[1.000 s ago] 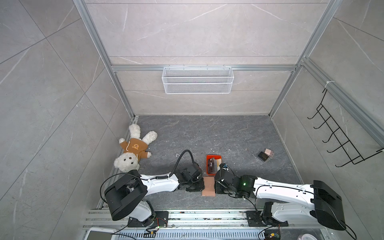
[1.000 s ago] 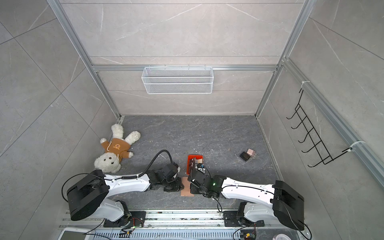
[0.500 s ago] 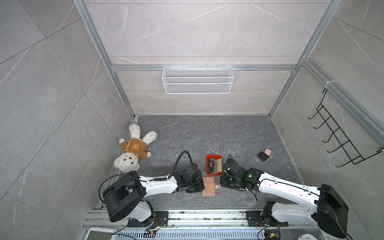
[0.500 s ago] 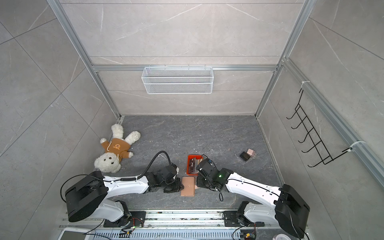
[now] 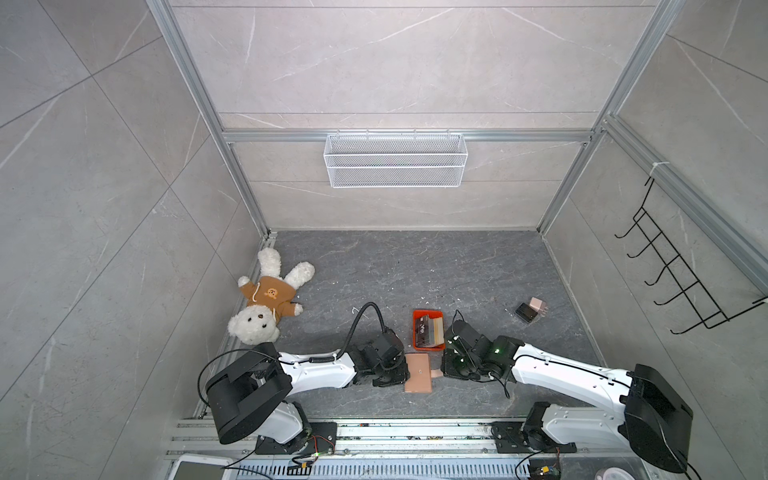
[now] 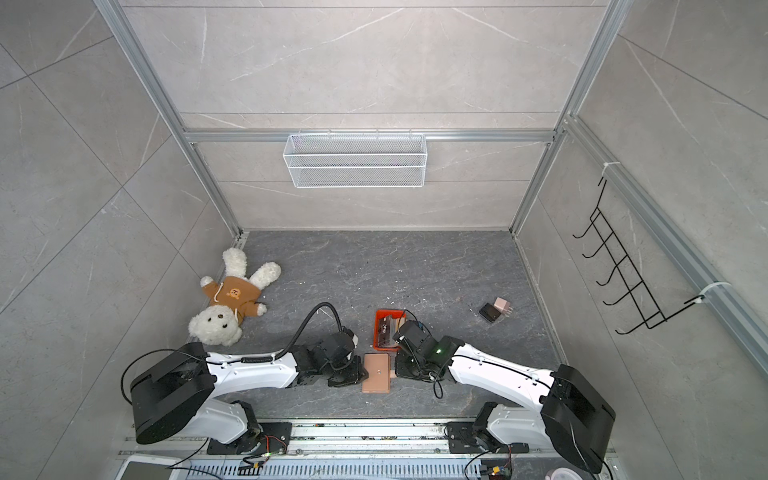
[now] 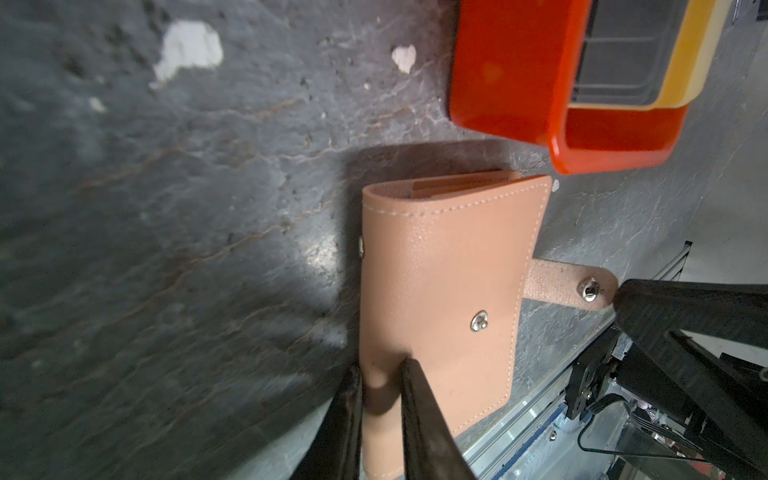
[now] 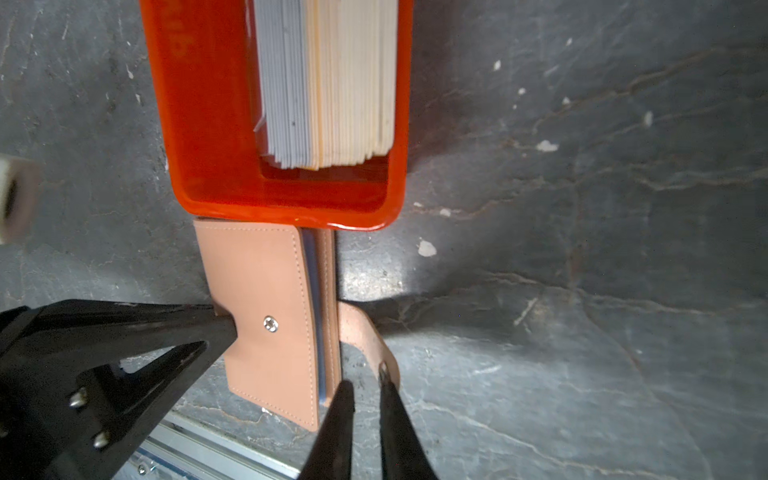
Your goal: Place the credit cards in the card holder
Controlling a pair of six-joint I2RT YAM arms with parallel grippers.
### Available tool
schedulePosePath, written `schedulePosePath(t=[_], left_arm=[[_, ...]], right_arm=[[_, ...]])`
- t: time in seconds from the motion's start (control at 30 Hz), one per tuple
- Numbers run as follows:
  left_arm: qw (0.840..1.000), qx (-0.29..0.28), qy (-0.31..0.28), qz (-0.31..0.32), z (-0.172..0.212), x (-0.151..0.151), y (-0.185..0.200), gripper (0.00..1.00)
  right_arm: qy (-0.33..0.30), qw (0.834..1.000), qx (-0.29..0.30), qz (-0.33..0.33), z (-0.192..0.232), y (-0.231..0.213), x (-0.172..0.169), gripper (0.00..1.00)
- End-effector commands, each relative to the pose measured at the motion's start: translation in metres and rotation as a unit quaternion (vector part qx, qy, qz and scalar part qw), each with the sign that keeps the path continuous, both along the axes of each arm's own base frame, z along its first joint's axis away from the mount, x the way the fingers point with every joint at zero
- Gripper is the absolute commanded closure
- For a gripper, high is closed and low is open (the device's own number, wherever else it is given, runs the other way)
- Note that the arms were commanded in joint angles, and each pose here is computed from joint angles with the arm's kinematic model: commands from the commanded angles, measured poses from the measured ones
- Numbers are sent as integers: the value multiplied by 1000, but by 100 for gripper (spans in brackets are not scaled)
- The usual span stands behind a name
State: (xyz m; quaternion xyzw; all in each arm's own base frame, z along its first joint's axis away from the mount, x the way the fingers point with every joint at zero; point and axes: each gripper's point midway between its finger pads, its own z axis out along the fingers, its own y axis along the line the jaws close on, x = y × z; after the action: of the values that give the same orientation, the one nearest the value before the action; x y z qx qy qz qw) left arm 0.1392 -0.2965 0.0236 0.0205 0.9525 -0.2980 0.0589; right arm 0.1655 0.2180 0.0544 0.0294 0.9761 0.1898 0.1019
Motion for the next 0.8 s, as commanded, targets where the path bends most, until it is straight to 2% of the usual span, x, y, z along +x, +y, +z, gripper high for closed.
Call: schedulePosePath(t=[0.0, 0.33, 0.77], left_arm=[[1000, 21, 22, -8, -10, -12, 6, 81], [999, 22, 23, -10, -10, -13, 7, 81], [999, 19, 21, -16, -9, -13, 4, 81]], right_arm=[[7, 1000, -26, -2, -9, -11, -4, 83], [-10, 999, -51, -15, -2, -25, 0, 84], [-12, 1000, -12, 0, -4, -9, 1, 84]])
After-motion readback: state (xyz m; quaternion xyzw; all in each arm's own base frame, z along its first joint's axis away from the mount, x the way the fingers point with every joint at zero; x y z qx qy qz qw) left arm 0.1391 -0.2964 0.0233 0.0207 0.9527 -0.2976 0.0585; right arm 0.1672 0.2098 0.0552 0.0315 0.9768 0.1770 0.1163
